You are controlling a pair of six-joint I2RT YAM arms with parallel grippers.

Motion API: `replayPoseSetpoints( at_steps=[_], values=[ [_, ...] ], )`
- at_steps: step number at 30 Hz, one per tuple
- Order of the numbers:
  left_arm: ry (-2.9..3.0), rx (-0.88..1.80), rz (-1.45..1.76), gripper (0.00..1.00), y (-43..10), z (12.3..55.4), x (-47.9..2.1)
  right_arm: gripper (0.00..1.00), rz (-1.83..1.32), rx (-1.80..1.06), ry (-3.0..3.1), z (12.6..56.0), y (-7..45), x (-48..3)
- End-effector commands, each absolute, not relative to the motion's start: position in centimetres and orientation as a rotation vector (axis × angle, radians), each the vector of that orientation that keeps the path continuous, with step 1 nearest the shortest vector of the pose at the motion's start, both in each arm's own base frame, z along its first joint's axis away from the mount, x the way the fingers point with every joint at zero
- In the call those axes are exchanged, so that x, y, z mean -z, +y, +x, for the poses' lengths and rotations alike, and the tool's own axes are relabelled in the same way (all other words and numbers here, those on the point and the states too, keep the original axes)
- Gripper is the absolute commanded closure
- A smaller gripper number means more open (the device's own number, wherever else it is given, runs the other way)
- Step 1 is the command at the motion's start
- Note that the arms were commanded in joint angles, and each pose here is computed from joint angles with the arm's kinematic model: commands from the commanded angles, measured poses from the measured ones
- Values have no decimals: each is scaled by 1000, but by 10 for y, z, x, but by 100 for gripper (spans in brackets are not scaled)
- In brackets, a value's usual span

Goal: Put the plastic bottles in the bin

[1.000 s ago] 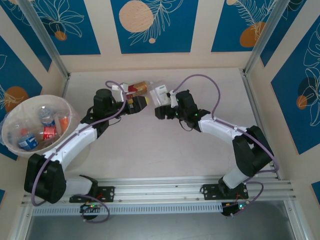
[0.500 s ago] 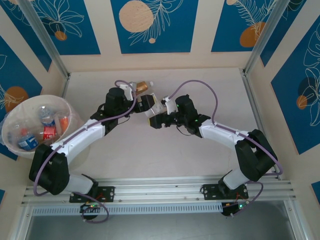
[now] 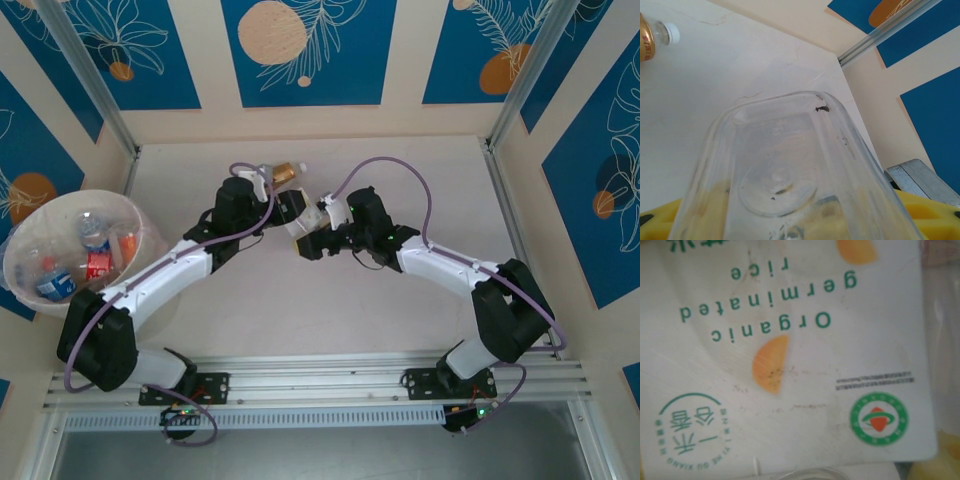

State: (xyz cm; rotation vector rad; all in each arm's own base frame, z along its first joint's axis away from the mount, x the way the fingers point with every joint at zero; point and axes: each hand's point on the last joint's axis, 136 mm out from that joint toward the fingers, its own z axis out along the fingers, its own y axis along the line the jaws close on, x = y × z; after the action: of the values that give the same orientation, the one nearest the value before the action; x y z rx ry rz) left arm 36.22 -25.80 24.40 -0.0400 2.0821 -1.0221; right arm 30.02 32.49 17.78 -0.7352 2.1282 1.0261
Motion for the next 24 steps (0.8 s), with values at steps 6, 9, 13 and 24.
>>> replayPoseSetpoints(
  at_steps=[6, 9, 13, 24],
  values=[
    [2072, 955, -19, 73, -251, 363, -245, 7, -792, -1029, 1981, 295, 323, -224],
    [2057, 963, -32, 92, -248, 363, -250, 0, -817, -1011, 1966, 291, 318, -227],
    [1996, 973, -30, 100, -240, 361, -271, 0, -845, -966, 1946, 287, 302, -234],
    [1810, 688, -3, 100, -175, 331, -339, 1, -225, -641, 1994, 350, 186, -237]
  ],
)
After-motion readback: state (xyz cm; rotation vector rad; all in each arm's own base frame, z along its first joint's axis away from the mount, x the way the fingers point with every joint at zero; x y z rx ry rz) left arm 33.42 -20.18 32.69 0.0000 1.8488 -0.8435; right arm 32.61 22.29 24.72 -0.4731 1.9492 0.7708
